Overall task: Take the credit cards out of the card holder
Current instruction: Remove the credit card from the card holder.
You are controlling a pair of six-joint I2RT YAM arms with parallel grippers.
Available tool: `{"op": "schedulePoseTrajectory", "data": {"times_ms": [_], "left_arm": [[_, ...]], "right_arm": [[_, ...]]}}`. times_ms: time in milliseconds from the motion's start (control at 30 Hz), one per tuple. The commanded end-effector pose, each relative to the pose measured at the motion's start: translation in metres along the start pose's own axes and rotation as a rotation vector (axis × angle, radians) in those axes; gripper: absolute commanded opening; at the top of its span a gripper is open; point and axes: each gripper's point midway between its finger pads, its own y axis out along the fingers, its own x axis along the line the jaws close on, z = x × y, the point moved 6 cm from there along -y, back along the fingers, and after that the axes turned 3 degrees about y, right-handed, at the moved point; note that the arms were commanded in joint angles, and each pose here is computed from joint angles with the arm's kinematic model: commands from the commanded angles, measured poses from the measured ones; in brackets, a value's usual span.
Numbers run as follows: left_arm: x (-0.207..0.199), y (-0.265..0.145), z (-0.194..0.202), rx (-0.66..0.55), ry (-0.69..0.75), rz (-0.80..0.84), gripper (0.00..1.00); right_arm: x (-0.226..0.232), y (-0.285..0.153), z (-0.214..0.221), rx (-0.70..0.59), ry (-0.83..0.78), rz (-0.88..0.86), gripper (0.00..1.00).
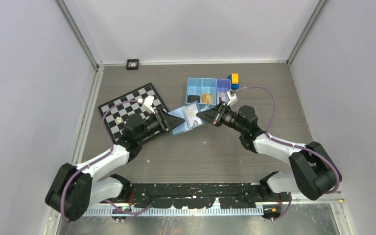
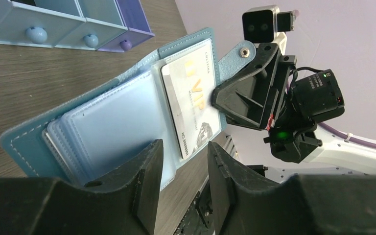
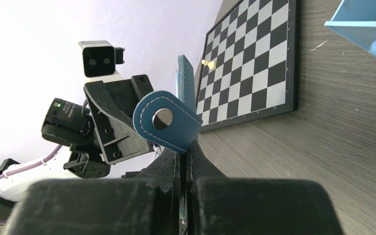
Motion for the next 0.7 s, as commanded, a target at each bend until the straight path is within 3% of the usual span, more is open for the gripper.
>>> {"op": "schedulePoseTrajectory", "data": {"times_ms": [0, 667], "left_arm": [[-0.02, 0.005, -0.014, -0.025, 0.024, 0.085, 0.4], [-0.008, 0.015, -0.014, 0.027, -0.116, 0.121, 0.41]], "right_arm": [[0.026, 0.0, -0.009, -0.036, -0.025, -0.135, 0.0], [0.029, 0.008, -0.005, 0.004, 0.043, -0.23, 0.0]]}}
